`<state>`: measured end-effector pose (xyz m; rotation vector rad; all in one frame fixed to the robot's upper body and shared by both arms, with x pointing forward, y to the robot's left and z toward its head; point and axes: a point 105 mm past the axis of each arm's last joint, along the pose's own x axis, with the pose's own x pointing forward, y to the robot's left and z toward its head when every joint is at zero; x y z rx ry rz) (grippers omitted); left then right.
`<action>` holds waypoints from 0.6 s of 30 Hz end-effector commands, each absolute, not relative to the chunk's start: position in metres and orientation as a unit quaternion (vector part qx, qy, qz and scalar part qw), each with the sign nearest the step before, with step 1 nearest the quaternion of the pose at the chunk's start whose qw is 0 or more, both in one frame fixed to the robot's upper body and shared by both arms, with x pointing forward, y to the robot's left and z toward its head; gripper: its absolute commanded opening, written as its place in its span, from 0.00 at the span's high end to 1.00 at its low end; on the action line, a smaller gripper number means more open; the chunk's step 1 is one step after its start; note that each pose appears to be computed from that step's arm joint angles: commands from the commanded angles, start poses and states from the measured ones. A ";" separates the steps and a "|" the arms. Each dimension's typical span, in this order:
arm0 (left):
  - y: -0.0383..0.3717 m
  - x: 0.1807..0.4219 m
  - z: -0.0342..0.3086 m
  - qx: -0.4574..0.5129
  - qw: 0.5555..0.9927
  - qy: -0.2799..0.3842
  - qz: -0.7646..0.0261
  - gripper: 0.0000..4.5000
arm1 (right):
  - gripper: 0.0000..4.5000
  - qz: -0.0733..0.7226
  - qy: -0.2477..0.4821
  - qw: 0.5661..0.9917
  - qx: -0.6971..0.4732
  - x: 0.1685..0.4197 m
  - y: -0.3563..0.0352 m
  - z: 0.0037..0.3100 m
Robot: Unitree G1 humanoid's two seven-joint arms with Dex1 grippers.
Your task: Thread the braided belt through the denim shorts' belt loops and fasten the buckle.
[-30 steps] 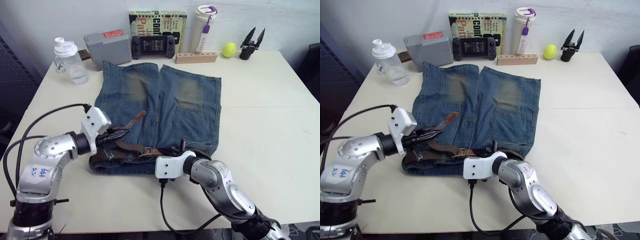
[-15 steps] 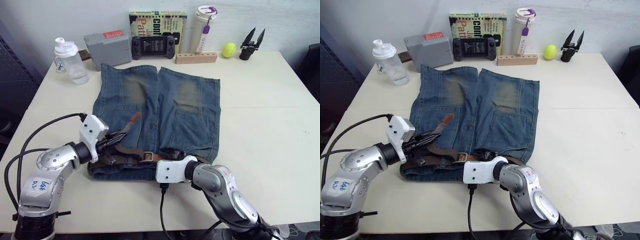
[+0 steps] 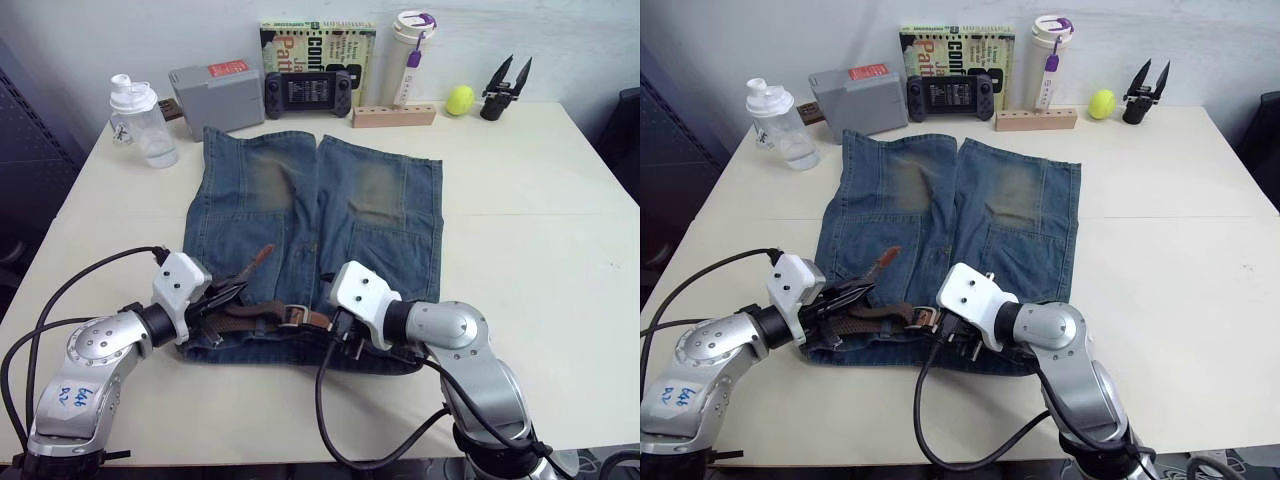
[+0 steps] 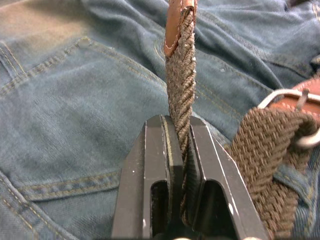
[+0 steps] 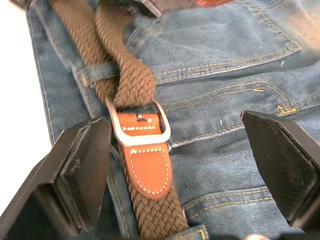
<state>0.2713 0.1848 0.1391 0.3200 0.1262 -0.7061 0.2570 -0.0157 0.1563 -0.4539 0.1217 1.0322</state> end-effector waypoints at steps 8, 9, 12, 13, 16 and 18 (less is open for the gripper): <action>0.193 0.268 0.148 0.166 0.925 0.053 -0.339 1.00 | 0.01 0.419 0.073 0.876 -0.229 0.280 -0.017 0.142; 0.193 0.268 0.149 0.166 0.924 0.053 -0.339 1.00 | 0.01 0.418 0.073 0.875 -0.231 0.281 -0.017 0.142; 0.193 0.269 0.150 0.166 0.924 0.053 -0.340 1.00 | 0.01 0.425 0.072 0.869 -0.245 0.278 -0.011 0.137; 0.193 0.270 0.150 0.168 0.924 0.052 -0.340 1.00 | 0.01 0.431 0.069 0.865 -0.248 0.276 -0.006 0.137; 0.193 0.271 0.151 0.172 0.924 0.051 -0.339 1.00 | 0.01 0.444 0.059 0.856 -0.259 0.272 0.004 0.138; 0.193 0.272 0.151 0.173 0.924 0.050 -0.338 1.00 | 0.01 0.451 0.054 0.849 -0.270 0.271 0.009 0.137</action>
